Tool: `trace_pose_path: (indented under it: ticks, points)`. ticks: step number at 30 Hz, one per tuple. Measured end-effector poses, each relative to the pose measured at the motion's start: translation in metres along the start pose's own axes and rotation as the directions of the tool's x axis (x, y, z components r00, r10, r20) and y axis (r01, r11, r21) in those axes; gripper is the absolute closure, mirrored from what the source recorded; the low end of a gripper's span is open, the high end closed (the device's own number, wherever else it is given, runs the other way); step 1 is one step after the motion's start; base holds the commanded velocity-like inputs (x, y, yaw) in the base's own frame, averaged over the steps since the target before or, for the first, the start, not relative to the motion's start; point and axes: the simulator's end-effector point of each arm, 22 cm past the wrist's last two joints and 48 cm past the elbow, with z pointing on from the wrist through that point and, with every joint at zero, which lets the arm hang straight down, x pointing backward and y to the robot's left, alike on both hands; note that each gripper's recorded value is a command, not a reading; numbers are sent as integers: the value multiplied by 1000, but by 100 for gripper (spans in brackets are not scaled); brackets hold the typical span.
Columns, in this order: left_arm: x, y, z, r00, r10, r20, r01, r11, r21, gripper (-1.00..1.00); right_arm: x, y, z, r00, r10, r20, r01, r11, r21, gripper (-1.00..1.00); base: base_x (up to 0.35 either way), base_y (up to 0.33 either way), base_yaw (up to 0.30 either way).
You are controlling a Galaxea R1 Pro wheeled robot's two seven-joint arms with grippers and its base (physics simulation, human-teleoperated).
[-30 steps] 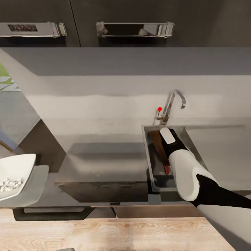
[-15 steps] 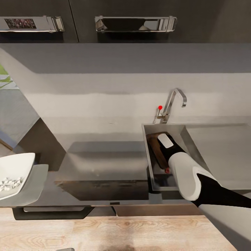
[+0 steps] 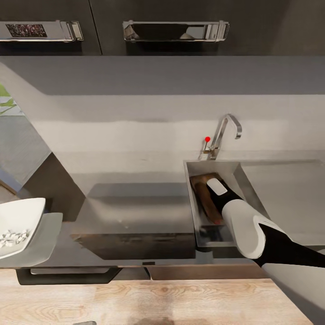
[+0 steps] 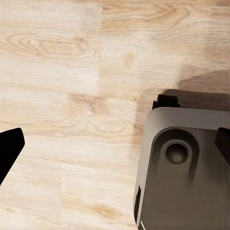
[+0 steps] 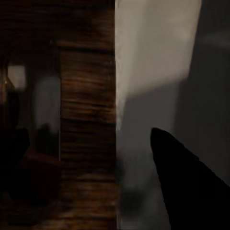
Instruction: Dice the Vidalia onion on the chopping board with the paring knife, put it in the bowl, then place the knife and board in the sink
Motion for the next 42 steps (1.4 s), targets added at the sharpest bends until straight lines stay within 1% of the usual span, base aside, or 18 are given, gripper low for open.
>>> trace_pose_path:
  ticks: [10,15,17,18,20,21,22,23,24,26,28,29,30,32,33,35,38,42]
  points:
    - [0,0,0,1000,0,0,0,1000,0,-100,-1,0,-1,1000,25,9,-25,1000,2,-100,0,0,0]
    - [0,0,0,1000,0,0,0,1000,0,-100,-4,9,-11,999,34,20,-33,999,-26,-100,0,0,0]
    - [0,0,0,1000,0,0,0,1000,0,-100,-16,27,-32,998,43,47,-39,995,-92,-100,0,0,0]
    - [0,0,0,1000,0,0,0,1000,0,-100,-31,48,-61,995,47,88,-32,985,-171,-100,0,0,0]
    - [0,-1,0,1000,0,0,0,1000,1,-100,-73,69,-106,983,68,172,-18,962,-274,-100,0,0,0]
    - [0,0,0,1000,0,0,0,1000,1,-100,-94,77,-137,973,52,224,23,948,-318,-100,0,0,0]
    - [0,0,0,1000,0,0,0,1000,0,-100,-105,79,-156,966,33,255,58,939,-340,-100,0,0,0]
    - [0,0,0,1000,0,0,0,1000,0,-100,-114,81,-175,956,-18,292,125,928,-352,-100,0,0,0]
    - [0,0,0,1000,0,0,0,1000,1,-100,-117,81,-184,948,-59,313,173,920,-352,-100,0,0,0]
    - [0,-2,0,1000,0,0,0,1000,2,-100,-117,82,-194,921,-176,347,296,896,-331,-100,0,0,0]
    - [0,-2,0,1000,0,0,0,1000,3,-100,-111,85,-197,881,-300,365,419,854,-309,-100,-15,0,0]
    - [0,-2,0,1000,0,0,0,1000,2,-100,-115,87,-193,854,-361,375,481,822,-305,-100,-66,0,0]
    - [0,-2,0,1000,-1,0,1,1000,2,-100,-124,88,-187,837,-390,383,514,801,-308,-100,-105,0,0]
    - [0,-2,0,1000,0,-1,0,1000,3,-100,-143,92,-175,808,-437,395,570,751,-335,-100,-191,0,0]
    - [0,-2,0,1000,0,-1,0,1000,3,-100,-150,93,-170,803,-446,396,580,738,-345,-100,-256,0,0]
    - [0,-2,0,1000,0,-1,0,1000,3,-100,-160,94,-165,792,-456,405,596,720,-356,-100,-304,0,0]
    - [0,-2,0,1000,0,-1,0,1000,3,-100,-162,97,-169,755,-481,446,639,694,-333,-100,-328,0,0]
    - [0,-2,0,1000,0,-1,0,1000,3,-100,-159,101,-173,743,-486,460,653,678,-339,-100,-332,0,0]
